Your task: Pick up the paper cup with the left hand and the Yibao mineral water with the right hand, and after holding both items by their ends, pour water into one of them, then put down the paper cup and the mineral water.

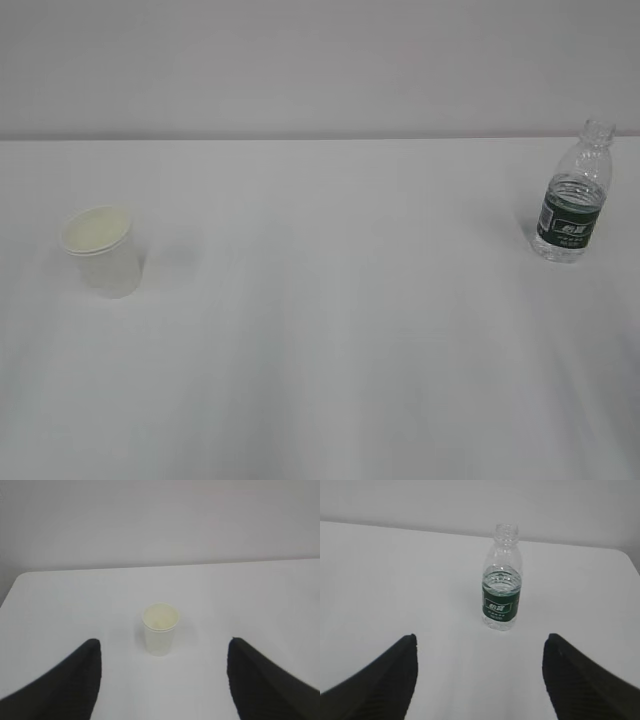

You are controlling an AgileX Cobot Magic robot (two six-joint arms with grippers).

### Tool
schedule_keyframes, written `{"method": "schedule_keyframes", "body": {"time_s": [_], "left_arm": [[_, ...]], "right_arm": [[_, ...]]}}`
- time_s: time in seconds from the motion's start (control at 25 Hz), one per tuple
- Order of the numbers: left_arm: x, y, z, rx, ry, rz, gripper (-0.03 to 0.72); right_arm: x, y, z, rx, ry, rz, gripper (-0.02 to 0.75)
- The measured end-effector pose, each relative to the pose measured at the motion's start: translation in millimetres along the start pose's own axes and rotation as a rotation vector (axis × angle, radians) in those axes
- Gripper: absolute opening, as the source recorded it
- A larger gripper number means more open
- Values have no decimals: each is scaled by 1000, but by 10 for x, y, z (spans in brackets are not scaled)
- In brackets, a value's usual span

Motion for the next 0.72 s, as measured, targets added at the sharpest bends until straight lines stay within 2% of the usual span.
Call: {"method": "schedule_keyframes", "body": {"time_s": [0.24,0.72], "left_arm": [[0,0,0,0,0,0,556],[0,0,0,0,0,0,556]], "right_arm": [[-182,-90,155,78,77,33,590],[-429,-90,128,46,45,-6,590]]}}
Point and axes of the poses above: a point on each arm's last joint axis where the gripper is mounted, x pointing back along that axis away from the gripper, z along the wrist's bending axis when the last joint is at zero, y = z × x, the point moved 4 cm from there along -x, pointing out along that axis toward the gripper, and after that the axes turned 15 degrees about -x, right-handed, at the moved point
